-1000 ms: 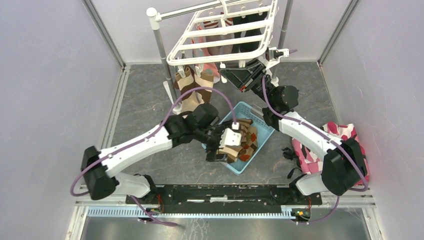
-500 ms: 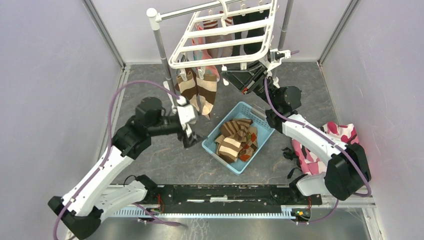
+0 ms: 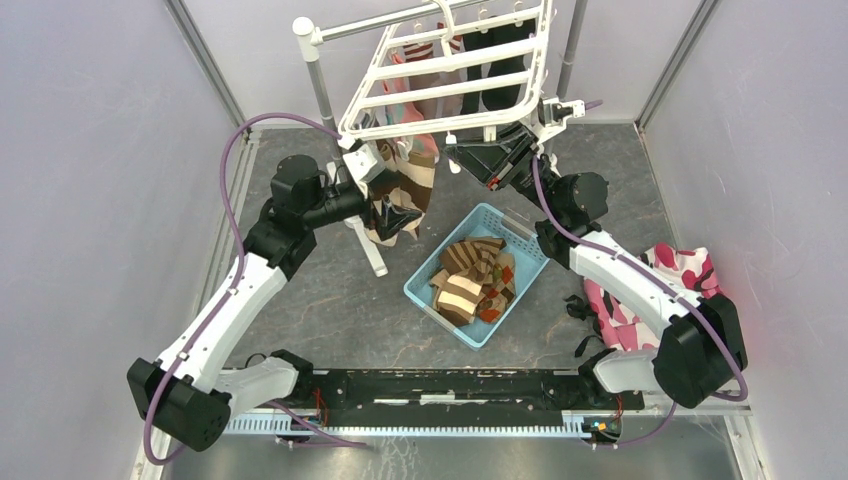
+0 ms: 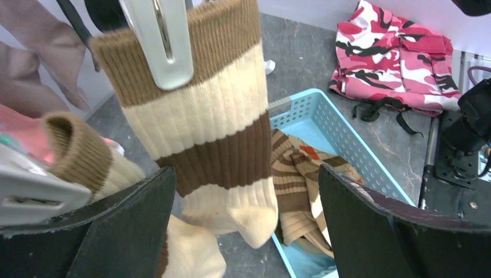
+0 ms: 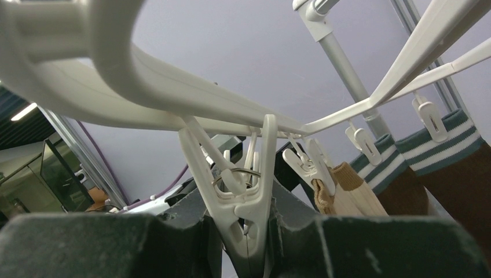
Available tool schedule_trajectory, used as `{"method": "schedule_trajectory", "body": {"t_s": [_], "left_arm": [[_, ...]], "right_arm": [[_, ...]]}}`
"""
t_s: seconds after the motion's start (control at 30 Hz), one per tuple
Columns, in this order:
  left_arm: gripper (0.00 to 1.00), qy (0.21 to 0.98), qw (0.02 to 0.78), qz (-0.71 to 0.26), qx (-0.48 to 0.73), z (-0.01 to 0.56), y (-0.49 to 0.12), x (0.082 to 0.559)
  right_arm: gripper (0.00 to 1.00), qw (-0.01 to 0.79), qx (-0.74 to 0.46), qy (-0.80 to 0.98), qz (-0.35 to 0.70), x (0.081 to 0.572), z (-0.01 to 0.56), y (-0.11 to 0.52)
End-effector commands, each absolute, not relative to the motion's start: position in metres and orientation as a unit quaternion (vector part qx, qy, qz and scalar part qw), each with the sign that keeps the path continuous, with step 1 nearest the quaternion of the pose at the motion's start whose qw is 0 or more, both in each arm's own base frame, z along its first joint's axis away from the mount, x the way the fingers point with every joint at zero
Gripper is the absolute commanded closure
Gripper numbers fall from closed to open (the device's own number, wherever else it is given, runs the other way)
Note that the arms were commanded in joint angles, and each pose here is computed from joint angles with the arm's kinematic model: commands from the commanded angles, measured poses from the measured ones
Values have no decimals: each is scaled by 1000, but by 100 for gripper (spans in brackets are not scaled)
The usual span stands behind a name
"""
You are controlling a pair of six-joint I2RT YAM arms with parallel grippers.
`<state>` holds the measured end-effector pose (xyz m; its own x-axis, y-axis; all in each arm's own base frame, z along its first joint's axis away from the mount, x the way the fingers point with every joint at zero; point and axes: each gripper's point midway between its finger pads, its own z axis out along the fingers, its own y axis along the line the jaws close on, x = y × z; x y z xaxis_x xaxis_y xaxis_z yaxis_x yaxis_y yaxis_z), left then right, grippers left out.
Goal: Remove the socks clipped to the hanger
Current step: Remove the sock from the hanger.
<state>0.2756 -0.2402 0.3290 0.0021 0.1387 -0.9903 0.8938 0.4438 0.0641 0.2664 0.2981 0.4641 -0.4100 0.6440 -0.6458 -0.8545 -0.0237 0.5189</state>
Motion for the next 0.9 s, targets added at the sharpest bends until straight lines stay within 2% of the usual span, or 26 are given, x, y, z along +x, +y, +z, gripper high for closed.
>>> {"method": "schedule_trajectory", "body": {"t_s": [0.0,0.5,0.63,0.73,0.83,0.87], "left_arm": [[3,584,629,-328,394,372,-242,286],[5,599,639,-315,365,364,-247,320],[17,606,615,-341,372,357,-252,311],[25,611,598,-366,367,352,-254,298],[39,620,585,-383,355,347,-253,288],[49,620,585,-385,353,347,-252,286]], "right_arm": [[80,516,-168,439,716,239,470,299],[77,500,-187,432,727,230,472,301],[74,496,-192,434,727,231,471,304],[68,492,-193,441,725,235,466,306],[61,488,-196,447,724,238,460,309],[59,487,-198,449,723,239,458,310]]}}
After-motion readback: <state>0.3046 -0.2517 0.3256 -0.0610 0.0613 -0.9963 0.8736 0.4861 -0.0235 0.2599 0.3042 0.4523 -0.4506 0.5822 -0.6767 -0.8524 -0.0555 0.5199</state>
